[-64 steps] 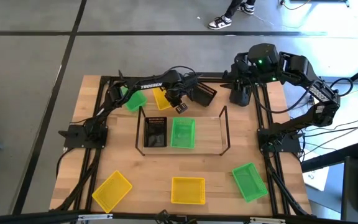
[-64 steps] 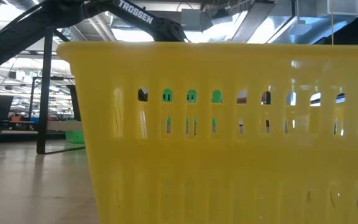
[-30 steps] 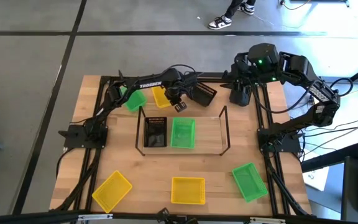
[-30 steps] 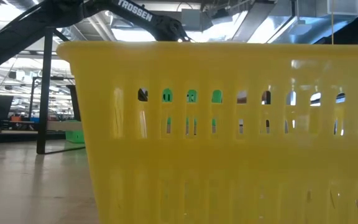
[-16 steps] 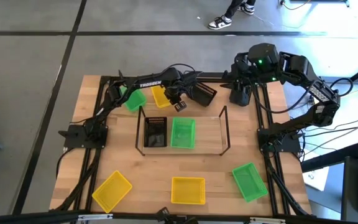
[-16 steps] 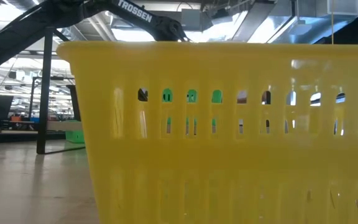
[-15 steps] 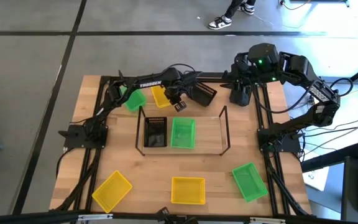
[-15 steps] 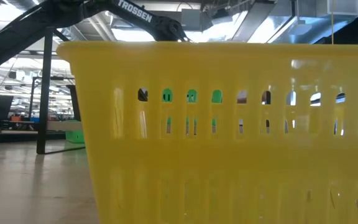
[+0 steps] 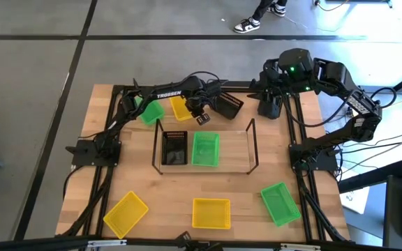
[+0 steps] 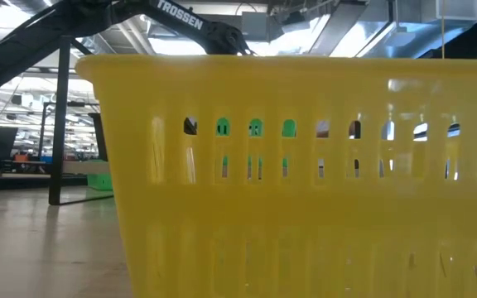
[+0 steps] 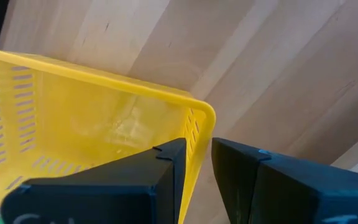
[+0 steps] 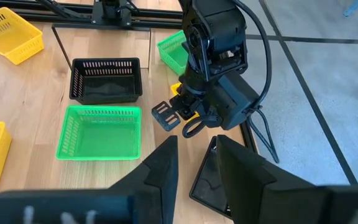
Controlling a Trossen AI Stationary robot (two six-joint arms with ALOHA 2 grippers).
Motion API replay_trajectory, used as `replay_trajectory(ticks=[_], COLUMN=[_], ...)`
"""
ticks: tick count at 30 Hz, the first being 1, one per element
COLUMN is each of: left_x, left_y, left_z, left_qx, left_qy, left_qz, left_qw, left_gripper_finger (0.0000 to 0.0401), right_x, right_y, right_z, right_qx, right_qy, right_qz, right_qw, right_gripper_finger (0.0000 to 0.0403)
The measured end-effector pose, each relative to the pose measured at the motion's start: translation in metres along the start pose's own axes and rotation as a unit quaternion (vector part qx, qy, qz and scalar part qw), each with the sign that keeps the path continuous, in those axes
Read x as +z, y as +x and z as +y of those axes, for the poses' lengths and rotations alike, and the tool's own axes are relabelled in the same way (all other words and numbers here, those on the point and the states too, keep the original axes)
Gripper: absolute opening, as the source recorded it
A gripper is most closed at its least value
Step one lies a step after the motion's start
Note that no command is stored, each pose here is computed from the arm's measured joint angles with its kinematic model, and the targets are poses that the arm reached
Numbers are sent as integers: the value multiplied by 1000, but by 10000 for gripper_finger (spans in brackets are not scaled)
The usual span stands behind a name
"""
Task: Stack baskets on shelf by color
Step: Put the top yellow bin on the shelf
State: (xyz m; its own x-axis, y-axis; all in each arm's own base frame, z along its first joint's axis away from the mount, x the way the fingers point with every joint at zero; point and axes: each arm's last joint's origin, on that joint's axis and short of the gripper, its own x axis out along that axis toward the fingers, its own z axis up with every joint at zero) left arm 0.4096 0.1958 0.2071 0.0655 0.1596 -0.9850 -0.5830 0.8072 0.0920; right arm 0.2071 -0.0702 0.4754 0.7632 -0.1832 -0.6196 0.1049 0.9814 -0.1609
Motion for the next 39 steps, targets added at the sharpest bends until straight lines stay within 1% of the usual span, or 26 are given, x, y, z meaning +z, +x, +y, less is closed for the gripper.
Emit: replay_trajectory(ticks=[5,9,14,17,19,20,23,26,29,32,36,39], left_x=[1,1,3,6,5,4,4,4,2,-4,-14,-26], left_y=[1,13,22,20,20,20,20,16,0,-24,-68,-103], left_z=[0,1,0,0,1,2,3,3,2,-1,-7,-14], left_qx=[0,-1,0,-3,-4,-3,-1,0,6,12,24,34], left_qy=[-3,-4,1,10,11,12,30,32,36,45,56,66], left_qz=[-2,14,17,1,7,15,11,8,-9,-26,-80,-126], left_qw=[1000,1000,1000,1000,1000,1000,1000,999,999,999,995,989], left_gripper_finger=[69,69,69,67,57,47,11,7,3,2,2,1], right_x=[0,0,0,0,0,0,0,0,0,0,-2,-4], right_y=[0,0,0,0,0,0,0,0,0,-1,-7,-18], right_z=[0,0,0,0,0,0,0,0,0,0,0,1], right_qx=[0,0,0,0,0,0,0,0,0,-2,-24,-38], right_qy=[0,0,0,0,0,0,0,0,0,0,-1,-1], right_qz=[0,0,0,0,0,0,0,0,0,0,-2,-12], right_qw=[1000,1000,1000,1000,1000,1000,1000,1000,1000,1000,1000,999], right_gripper_finger=[108,108,108,108,108,108,108,108,108,108,108,108])
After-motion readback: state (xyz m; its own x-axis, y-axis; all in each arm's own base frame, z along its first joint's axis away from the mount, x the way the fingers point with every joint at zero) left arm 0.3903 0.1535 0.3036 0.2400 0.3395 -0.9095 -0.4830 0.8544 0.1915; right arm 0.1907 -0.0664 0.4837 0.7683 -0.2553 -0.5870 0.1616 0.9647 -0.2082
